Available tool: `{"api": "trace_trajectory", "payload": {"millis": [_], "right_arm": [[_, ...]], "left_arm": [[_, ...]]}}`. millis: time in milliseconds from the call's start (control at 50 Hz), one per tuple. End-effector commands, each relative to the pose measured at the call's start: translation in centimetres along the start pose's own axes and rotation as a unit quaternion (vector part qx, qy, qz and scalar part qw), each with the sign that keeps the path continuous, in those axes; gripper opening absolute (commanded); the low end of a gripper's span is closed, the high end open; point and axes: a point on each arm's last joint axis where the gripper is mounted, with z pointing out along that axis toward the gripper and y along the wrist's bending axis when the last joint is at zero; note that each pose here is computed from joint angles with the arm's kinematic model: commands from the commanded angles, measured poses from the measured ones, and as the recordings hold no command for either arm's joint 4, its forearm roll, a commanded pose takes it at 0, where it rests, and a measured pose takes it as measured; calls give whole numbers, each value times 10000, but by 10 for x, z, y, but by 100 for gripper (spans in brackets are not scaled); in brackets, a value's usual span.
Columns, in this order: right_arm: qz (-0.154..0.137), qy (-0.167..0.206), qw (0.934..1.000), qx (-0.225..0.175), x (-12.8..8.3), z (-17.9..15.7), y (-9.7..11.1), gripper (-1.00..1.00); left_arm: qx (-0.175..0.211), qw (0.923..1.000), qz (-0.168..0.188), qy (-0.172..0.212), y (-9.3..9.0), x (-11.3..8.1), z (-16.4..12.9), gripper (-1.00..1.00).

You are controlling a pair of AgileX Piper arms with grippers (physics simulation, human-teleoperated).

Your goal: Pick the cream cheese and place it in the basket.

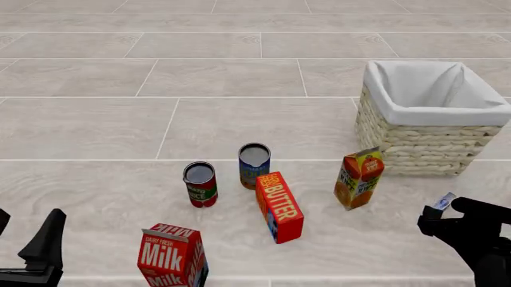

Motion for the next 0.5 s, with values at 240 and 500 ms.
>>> {"api": "trace_trajectory", "payload": {"millis": [240, 500], "right_arm": [[-80, 118, 9999, 7, 15, 17, -1, 100], [-163, 125, 9998, -50, 17, 26, 2, 100]], "left_arm": [[0, 10000, 0, 0, 0, 0, 0, 100], [0, 10000, 0, 0, 0, 0, 0, 100]]}}
